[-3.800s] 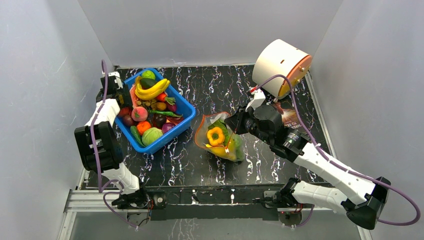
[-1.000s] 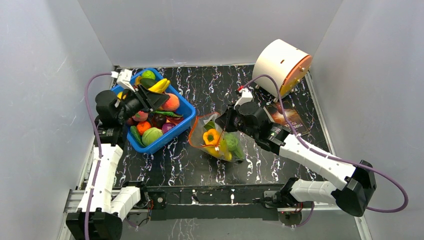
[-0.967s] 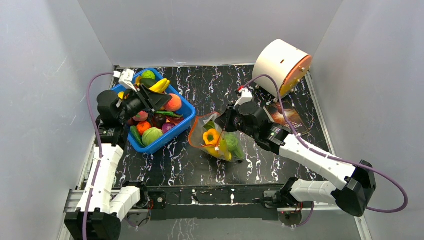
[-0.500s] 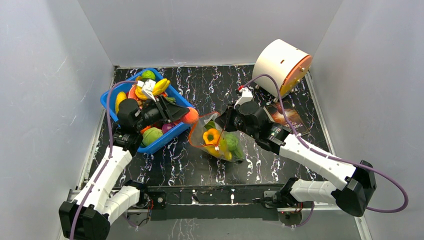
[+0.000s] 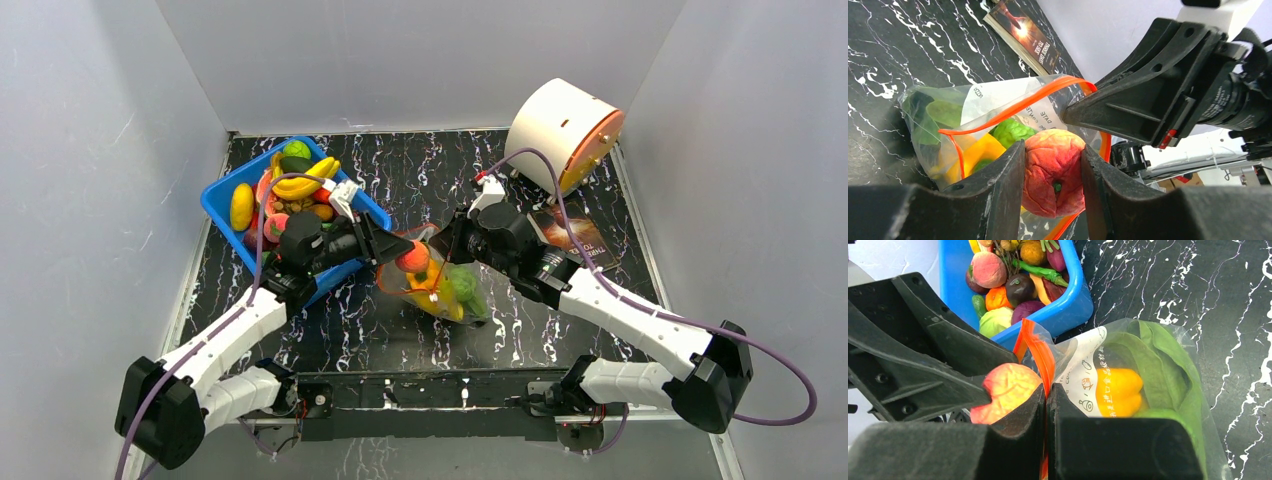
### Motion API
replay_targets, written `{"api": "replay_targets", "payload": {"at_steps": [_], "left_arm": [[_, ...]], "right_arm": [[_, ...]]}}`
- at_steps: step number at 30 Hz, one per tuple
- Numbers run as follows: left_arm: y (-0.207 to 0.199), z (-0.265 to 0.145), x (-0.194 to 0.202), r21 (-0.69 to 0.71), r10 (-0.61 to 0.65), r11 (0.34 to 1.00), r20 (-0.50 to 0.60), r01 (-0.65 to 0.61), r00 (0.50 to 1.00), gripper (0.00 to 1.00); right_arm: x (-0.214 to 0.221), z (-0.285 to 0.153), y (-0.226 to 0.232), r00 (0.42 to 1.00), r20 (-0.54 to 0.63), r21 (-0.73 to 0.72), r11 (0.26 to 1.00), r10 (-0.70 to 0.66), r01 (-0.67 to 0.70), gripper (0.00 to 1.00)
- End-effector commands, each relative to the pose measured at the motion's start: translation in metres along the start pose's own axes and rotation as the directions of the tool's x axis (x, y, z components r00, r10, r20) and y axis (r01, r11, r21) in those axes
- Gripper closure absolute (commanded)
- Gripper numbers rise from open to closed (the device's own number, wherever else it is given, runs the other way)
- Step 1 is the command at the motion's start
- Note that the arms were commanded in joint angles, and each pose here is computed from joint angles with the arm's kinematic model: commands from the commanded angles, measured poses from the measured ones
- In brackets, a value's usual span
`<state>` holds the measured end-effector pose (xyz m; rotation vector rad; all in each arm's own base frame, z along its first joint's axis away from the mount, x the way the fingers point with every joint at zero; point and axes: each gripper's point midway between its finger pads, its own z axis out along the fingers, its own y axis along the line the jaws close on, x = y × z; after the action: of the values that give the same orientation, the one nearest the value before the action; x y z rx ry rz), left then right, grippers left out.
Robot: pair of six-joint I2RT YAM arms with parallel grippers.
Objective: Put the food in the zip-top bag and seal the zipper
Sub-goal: Place the fake fruit in the zipper food storage bag.
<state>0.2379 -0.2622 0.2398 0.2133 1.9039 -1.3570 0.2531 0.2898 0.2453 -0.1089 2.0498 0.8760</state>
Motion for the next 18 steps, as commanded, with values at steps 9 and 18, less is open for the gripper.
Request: {"api": "replay_targets", "payload": {"at_steps": [9, 18], "left_arm": [[-0.012, 0.01, -0.002, 0.004, 0.115, 0.993, 0.032, -0.115, 0.993, 0.46], [-0.028, 0.001, -0.007, 0.053, 0.259, 0.964, 0.059, -0.262, 0.964, 0.35]], "right_arm": [[-0.036, -0.02, 0.027, 0.995, 0.097, -0.091, 0.996, -0.015, 0.024, 1.0], [-0.035, -0.026, 0.023, 0.993, 0.09, -0.08, 0.993, -0.075, 0.082, 1.0]]}}
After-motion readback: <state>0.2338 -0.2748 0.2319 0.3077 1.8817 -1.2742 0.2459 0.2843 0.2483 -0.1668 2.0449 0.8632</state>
